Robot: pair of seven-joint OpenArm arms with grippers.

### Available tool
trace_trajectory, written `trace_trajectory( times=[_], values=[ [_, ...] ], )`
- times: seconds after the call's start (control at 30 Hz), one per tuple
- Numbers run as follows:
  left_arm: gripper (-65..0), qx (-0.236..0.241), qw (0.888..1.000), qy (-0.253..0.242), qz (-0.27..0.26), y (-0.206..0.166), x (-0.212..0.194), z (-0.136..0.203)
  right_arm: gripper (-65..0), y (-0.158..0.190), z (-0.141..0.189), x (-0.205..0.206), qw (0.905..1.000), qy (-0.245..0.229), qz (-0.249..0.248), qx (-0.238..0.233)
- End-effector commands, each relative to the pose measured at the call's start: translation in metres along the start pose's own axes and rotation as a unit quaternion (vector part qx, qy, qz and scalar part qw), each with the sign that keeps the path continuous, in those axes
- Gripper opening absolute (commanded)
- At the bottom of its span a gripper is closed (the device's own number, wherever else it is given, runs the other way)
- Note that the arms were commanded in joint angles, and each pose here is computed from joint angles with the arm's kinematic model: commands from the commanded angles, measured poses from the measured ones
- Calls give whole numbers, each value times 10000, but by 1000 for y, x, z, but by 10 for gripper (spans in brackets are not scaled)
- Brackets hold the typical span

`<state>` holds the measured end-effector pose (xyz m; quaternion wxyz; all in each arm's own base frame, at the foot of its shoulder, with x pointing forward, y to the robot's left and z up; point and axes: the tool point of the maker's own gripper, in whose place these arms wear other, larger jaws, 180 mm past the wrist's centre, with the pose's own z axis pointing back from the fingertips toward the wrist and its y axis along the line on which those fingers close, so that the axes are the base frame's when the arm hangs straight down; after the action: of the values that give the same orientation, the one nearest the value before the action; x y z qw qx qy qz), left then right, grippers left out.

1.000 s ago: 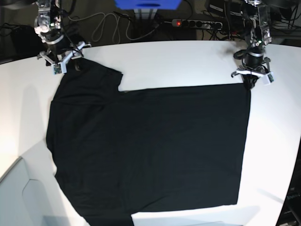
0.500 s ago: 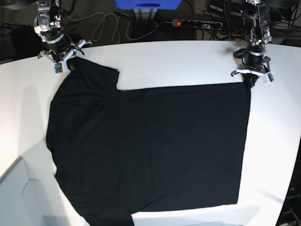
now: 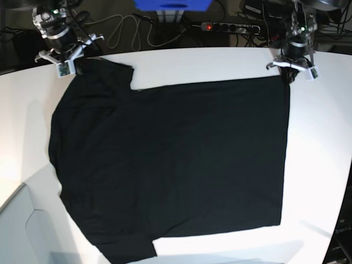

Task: Fold the T-shirt properly
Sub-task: 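Lift the shoulder edge with both grippers and drag it toward the arms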

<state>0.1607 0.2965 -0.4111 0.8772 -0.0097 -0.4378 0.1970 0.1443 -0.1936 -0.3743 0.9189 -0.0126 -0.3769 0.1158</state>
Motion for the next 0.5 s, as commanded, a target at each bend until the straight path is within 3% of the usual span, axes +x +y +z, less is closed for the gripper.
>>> trace_trajectory(
  times=[0.0,0.47],
  values=[
    [-650,-6,9997,-253,-73,1,16,5,-649,-6,7,5,9999,-97,91,-54],
    [-650,-121,9994,-236,-210,-10,16,35,-649,-8,28,-29,9989,394,239,-12]
  ],
)
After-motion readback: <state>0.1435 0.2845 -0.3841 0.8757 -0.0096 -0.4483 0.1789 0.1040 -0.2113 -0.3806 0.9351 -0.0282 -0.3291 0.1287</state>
